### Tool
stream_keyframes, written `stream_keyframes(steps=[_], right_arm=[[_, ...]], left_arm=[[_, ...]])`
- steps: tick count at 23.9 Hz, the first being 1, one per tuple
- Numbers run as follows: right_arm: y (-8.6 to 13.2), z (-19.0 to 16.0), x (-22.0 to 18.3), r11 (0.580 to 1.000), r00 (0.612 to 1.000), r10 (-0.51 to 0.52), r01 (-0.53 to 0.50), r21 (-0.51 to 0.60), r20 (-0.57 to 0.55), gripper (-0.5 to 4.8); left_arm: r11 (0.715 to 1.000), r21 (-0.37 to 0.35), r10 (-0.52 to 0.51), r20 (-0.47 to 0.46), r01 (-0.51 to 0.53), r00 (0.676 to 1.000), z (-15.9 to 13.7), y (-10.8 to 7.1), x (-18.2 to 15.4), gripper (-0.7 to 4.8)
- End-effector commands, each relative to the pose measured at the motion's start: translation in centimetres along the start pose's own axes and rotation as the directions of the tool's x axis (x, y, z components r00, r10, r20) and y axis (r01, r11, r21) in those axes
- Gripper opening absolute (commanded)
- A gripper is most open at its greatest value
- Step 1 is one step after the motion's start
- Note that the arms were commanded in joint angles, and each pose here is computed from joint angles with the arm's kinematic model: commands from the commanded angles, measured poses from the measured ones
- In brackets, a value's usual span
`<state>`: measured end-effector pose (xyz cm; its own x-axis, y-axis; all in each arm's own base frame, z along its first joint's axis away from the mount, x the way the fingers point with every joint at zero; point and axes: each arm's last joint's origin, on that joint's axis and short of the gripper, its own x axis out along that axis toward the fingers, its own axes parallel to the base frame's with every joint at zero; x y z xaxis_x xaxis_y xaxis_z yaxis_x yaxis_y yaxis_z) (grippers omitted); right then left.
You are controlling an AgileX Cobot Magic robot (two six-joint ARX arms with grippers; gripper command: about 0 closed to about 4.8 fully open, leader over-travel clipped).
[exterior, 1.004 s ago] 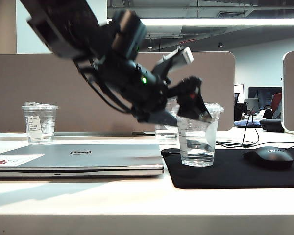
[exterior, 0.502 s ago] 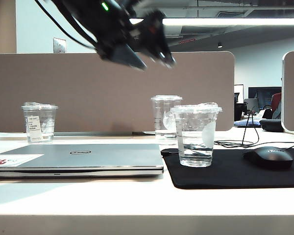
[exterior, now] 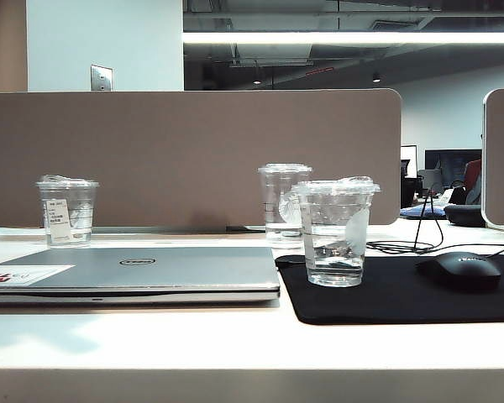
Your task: Pick up the coffee cup on the middle and place it on the right side of the laptop.
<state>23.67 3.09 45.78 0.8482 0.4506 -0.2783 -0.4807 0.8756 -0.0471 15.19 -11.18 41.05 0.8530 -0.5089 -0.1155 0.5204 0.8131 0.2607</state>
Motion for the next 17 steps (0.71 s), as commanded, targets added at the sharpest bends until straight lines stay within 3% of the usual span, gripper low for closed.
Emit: stream_keyframes(steps=[1,6,11,13,17], right_arm=[[1.1,-1.3,-2.0,1.000,0.991,0.030,-0.029,0.009,-0.133,-0.05],[2.7,-3.3,-4.7,0.999,0.991,0.031,-0.028,0.019,-0.131,-0.05],[5.4,-7.0,-8.2,0.997,0.998,0.042,-0.039,0.064,-0.053,-0.05],[6.3,-9.0,-9.7,0.997,1.000,0.005,-0.004,0.076,-0.015,-0.05],[6.6,-12.4,-11.0,0.982,0.984,-0.180,0.178,0.064,0.020,-0.05]], left_arm=[[0.994,0.020,0.111,-0.138,-0.109,0.984,-1.3,1.1,-3.8,-0.06],[0.983,-0.033,0.179,-0.076,-0.182,0.981,-3.3,1.5,-8.4,-0.06],[0.989,-0.059,0.133,-0.023,-0.134,0.991,-8.5,0.0,-11.6,-0.06],[0.988,-0.062,0.142,-0.007,-0.142,0.990,-11.1,-0.7,-12.3,-0.06],[0.985,-0.070,0.158,0.042,-0.155,0.987,-14.5,-1.6,-12.4,-0.06]])
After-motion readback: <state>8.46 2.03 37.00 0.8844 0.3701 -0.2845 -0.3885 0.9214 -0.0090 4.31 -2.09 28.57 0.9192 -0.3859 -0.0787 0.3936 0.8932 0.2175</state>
